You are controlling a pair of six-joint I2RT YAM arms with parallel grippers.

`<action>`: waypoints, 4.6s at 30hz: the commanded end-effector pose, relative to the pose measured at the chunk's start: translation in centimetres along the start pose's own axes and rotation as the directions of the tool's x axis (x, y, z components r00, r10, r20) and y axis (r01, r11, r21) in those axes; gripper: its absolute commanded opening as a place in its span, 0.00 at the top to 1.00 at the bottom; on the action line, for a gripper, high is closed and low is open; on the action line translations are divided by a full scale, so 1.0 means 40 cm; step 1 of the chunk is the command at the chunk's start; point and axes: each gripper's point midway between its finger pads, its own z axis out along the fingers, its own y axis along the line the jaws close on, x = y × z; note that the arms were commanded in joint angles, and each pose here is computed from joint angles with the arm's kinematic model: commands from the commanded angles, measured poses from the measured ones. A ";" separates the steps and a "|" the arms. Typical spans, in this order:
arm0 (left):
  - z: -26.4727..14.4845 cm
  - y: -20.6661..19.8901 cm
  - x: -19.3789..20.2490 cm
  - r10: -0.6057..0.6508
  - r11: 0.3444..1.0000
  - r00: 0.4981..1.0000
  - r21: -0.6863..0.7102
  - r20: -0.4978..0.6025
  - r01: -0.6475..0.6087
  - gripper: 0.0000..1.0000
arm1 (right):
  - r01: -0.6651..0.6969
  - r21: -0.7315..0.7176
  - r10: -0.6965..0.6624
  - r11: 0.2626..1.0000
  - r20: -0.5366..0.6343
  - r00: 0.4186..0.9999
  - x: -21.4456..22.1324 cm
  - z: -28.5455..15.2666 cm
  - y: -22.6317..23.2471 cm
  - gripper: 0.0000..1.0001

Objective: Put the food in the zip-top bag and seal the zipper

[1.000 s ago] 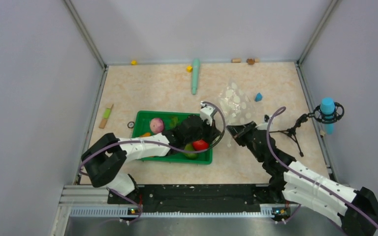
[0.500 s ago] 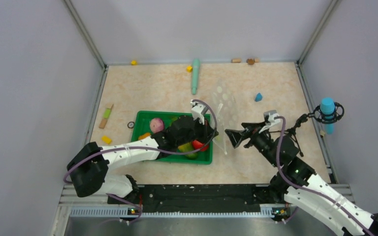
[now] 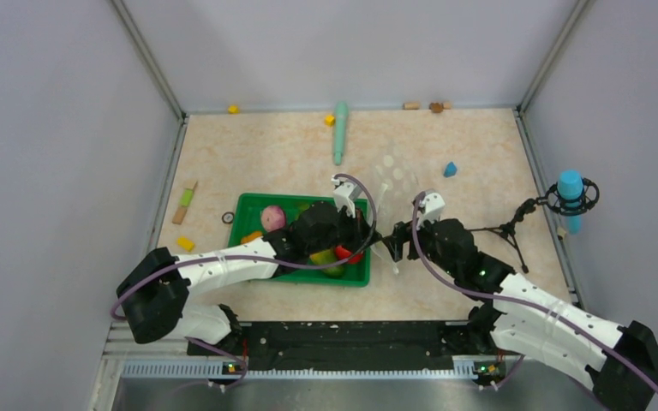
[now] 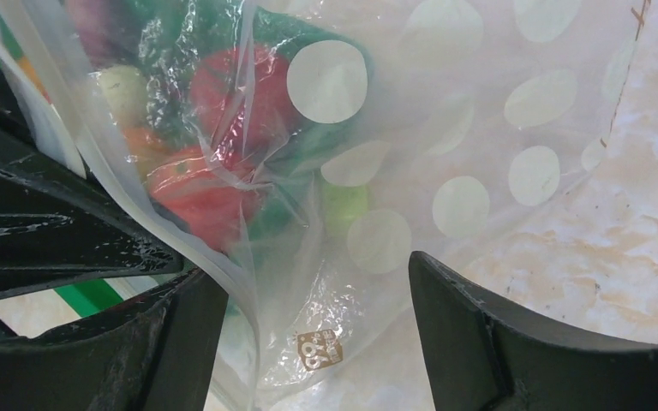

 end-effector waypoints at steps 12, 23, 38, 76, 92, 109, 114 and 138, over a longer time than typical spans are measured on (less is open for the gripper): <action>0.013 -0.069 -0.041 -0.071 0.994 0.997 0.085 0.020 0.069 1.00 | -0.020 0.059 0.009 0.998 0.187 0.982 -0.097 0.037 0.008 0.50; 0.010 0.032 -0.069 -0.064 0.987 0.994 -0.138 0.088 0.076 1.00 | -0.239 0.325 0.148 0.915 0.280 0.949 -0.184 -0.070 -0.105 0.95; 0.009 0.160 -0.076 -0.117 0.953 0.991 -0.274 0.063 0.130 0.99 | -0.350 0.233 0.308 0.907 0.197 0.931 -0.188 -0.212 -0.069 1.00; -0.114 0.219 0.073 -0.045 0.942 0.996 -0.335 -0.074 0.018 0.05 | -0.352 0.358 0.401 0.865 -0.070 0.913 -0.085 -0.027 -0.064 1.00; -0.034 0.235 0.100 -0.026 0.950 0.991 -0.313 -0.128 -0.016 0.10 | -0.326 0.290 0.357 0.900 -0.060 0.932 -0.075 0.023 -0.053 1.00; 0.000 0.215 0.084 -0.041 0.959 0.992 -0.282 -0.123 0.005 0.49 | -0.377 0.301 0.364 0.876 0.097 0.926 -0.099 -0.029 -0.098 1.00; -0.072 0.189 0.000 -0.004 0.956 1.000 -0.293 0.007 0.006 0.54 | -0.369 0.289 0.359 0.883 0.091 0.929 -0.102 -0.027 -0.092 1.00; 0.059 -0.023 -0.211 0.090 0.995 0.984 0.017 0.155 -0.093 0.71 | -0.317 -0.132 0.321 0.939 0.005 0.947 -0.183 -0.100 0.097 1.00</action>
